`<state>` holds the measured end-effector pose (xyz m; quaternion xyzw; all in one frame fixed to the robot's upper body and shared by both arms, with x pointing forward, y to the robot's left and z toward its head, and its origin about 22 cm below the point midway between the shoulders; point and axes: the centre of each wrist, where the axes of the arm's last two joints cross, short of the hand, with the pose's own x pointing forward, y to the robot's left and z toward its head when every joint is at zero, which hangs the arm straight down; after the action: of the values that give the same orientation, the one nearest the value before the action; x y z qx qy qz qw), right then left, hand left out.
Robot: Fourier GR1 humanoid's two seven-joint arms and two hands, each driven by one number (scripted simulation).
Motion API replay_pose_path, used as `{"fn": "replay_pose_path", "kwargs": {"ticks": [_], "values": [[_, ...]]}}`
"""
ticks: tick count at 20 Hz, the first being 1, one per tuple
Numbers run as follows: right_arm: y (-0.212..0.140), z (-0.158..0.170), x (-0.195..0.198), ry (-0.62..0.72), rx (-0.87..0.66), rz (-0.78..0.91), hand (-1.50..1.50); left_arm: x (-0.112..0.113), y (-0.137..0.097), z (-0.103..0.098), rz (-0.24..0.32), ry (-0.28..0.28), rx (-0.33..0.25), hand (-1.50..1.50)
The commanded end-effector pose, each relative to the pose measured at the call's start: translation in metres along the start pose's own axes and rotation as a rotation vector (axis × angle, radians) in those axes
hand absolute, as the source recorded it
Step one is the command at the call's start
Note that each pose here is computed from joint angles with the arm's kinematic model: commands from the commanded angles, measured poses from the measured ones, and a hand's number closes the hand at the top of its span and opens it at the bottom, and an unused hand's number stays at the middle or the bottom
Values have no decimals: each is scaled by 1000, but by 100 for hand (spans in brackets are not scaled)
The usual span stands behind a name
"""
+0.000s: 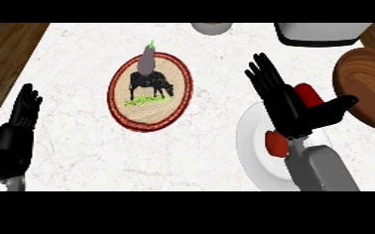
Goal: Pick the bell pepper from the plate and place it in the bowl
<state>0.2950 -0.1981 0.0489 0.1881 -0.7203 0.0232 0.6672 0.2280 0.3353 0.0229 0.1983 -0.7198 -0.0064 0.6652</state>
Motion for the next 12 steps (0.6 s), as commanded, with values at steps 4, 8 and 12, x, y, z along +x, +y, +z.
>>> {"fn": "replay_pose_path", "kwargs": {"ticks": [4,8,12], "values": [[-61,31,-4,-347,182,-288,150,27,-12,-18,-38,-74,-8,0],[-134,76,-32,-306,-335,-168,150,37,-22,-20,-18,-98,-53,0],[-148,102,-57,-558,-146,-374,-150,45,-34,-25,-22,-83,-90,0]]}}
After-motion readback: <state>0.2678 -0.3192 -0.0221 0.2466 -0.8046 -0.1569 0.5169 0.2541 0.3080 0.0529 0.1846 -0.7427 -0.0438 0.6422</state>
